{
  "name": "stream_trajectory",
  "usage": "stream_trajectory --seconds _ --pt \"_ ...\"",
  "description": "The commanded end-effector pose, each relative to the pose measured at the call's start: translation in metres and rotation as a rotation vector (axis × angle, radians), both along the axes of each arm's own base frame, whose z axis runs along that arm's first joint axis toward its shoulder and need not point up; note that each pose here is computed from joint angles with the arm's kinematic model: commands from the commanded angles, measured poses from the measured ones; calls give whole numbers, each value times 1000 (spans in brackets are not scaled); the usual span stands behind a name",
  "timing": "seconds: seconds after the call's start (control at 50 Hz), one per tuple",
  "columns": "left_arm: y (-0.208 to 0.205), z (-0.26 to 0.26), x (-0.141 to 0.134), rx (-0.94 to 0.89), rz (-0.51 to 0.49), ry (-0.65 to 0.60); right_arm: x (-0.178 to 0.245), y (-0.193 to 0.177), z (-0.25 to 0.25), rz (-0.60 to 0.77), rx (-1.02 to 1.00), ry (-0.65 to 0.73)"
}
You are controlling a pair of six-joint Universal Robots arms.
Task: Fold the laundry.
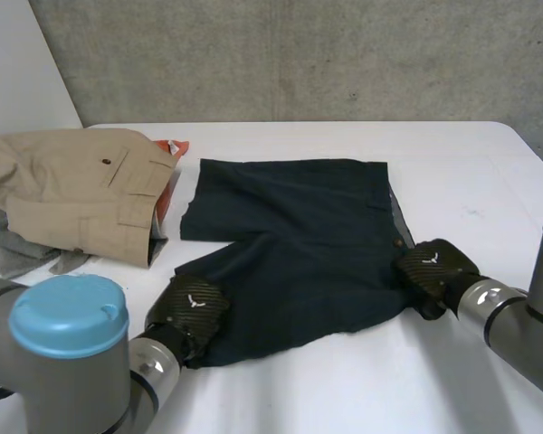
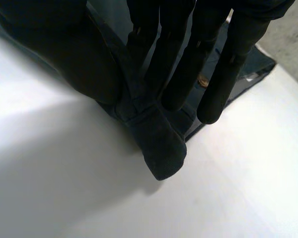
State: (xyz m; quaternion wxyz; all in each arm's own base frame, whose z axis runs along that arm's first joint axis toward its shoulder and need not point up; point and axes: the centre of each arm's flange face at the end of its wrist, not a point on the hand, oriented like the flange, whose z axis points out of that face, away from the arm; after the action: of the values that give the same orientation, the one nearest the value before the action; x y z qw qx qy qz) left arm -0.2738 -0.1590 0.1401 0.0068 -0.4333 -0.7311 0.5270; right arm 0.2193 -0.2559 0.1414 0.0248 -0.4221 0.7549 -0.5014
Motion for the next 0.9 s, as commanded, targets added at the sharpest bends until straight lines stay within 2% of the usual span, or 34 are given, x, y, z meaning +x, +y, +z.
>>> stream_trajectory --seconds 0.02,0.14,0.22,0.28,0.44,0.52,0.66,0.8,0.9 --pt "41 29 23 98 -26 -15 -22 43 38 55 157 171" --pt "79 46 42 290 -94 -97 -46 83 62 217 398 357" --pt "82 51 40 369 -118 -138 -44 75 68 288 368 374" --pt "56 54 28 320 -94 -100 -38 60 67 254 334 328" --pt "-71 70 -28 -2 24 83 -19 -23 63 -38 181 42" --pt "-121 71 -49 -109 77 147 -17 -54 56 -138 78 -8" --pt "-174 45 -81 -189 109 184 -13 -89 43 -206 -111 29" --pt "-205 34 -94 -272 189 232 -4 -119 29 -239 -298 14" --pt "-213 41 -113 -332 94 385 0 -129 22 -309 -379 26"
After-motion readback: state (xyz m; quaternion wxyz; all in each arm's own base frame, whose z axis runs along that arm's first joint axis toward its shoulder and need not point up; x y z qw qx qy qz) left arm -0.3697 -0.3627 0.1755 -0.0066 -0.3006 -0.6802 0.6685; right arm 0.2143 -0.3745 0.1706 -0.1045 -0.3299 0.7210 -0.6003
